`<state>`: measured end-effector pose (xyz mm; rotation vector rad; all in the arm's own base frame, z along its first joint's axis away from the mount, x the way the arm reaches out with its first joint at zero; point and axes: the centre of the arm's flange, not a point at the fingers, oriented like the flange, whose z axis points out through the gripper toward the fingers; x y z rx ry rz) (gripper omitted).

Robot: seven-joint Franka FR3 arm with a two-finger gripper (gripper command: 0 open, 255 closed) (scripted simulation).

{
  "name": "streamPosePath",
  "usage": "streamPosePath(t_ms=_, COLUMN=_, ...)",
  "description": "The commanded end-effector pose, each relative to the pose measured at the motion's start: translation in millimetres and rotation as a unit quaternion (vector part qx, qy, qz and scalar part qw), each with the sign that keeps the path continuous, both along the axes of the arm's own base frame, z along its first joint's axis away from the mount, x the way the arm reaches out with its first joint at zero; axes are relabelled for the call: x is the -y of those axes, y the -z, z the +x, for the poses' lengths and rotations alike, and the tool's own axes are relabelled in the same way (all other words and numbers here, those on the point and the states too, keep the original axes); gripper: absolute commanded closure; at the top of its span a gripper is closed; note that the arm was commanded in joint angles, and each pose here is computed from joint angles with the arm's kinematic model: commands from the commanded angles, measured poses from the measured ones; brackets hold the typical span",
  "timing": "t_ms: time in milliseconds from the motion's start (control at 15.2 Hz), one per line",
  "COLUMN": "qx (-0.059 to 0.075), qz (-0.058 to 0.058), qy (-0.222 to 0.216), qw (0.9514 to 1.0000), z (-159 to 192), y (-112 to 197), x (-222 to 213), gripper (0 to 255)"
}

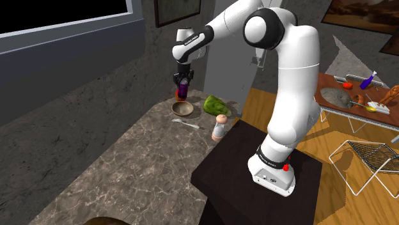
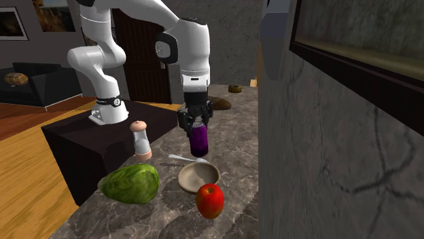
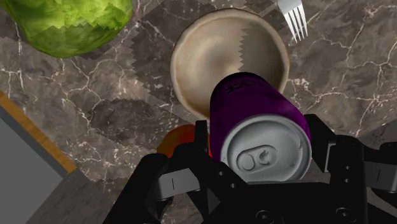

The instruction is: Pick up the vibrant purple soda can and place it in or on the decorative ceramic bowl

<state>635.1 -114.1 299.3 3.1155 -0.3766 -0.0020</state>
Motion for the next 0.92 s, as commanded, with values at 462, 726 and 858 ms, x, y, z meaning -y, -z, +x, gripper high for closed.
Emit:
streamPosePath(t_ms=462, qx=0.0, qz=0.0, qy=-0.001, qw=1.0, z=-0.4, y=43.4, x=5.4, gripper=255)
streamPosePath(t_ms=726, qx=0.0, qz=0.0, qy=-0.001, qw=1.0, z=-0.4, y=64.5, x=5.4, gripper=255)
streamPosePath(t_ms=858, qx=0.0, qz=0.0, qy=-0.001, qw=1.0, z=-0.4, y=75.1, x=5.4, gripper=255)
